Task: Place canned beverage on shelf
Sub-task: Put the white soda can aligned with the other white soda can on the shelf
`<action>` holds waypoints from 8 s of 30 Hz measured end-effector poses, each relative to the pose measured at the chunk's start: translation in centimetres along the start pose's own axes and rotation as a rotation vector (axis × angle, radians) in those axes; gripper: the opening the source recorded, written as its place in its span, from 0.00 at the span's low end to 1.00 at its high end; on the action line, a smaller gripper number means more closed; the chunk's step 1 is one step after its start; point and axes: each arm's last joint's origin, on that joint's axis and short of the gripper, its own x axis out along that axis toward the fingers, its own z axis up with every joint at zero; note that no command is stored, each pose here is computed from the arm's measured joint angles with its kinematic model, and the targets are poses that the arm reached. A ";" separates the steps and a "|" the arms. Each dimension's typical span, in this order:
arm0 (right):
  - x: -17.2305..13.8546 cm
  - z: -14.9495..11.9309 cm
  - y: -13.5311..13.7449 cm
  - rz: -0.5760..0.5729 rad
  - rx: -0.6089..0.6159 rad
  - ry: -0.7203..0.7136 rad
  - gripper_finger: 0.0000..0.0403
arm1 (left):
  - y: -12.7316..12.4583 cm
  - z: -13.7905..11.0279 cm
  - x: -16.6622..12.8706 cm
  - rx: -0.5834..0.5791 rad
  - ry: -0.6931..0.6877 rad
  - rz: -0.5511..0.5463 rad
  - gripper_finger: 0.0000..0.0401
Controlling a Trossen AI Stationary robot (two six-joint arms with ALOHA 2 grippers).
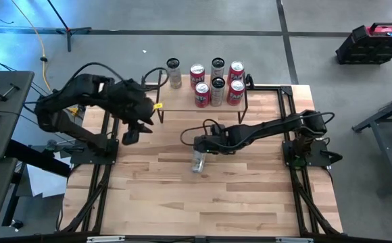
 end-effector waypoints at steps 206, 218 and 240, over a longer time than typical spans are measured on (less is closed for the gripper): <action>-24.8 3.0 8.1 0.471 -1.077 -0.702 0.92 | -1.2 -3.6 24.4 -0.710 -0.952 1.149 0.60; -24.7 3.3 8.1 0.459 -1.076 -0.703 0.92 | 2.6 -4.7 28.3 -0.780 -0.930 1.381 0.60; -24.4 3.7 8.0 0.423 -1.099 -0.699 0.92 | 6.7 -4.1 30.5 -0.805 -0.870 1.498 0.61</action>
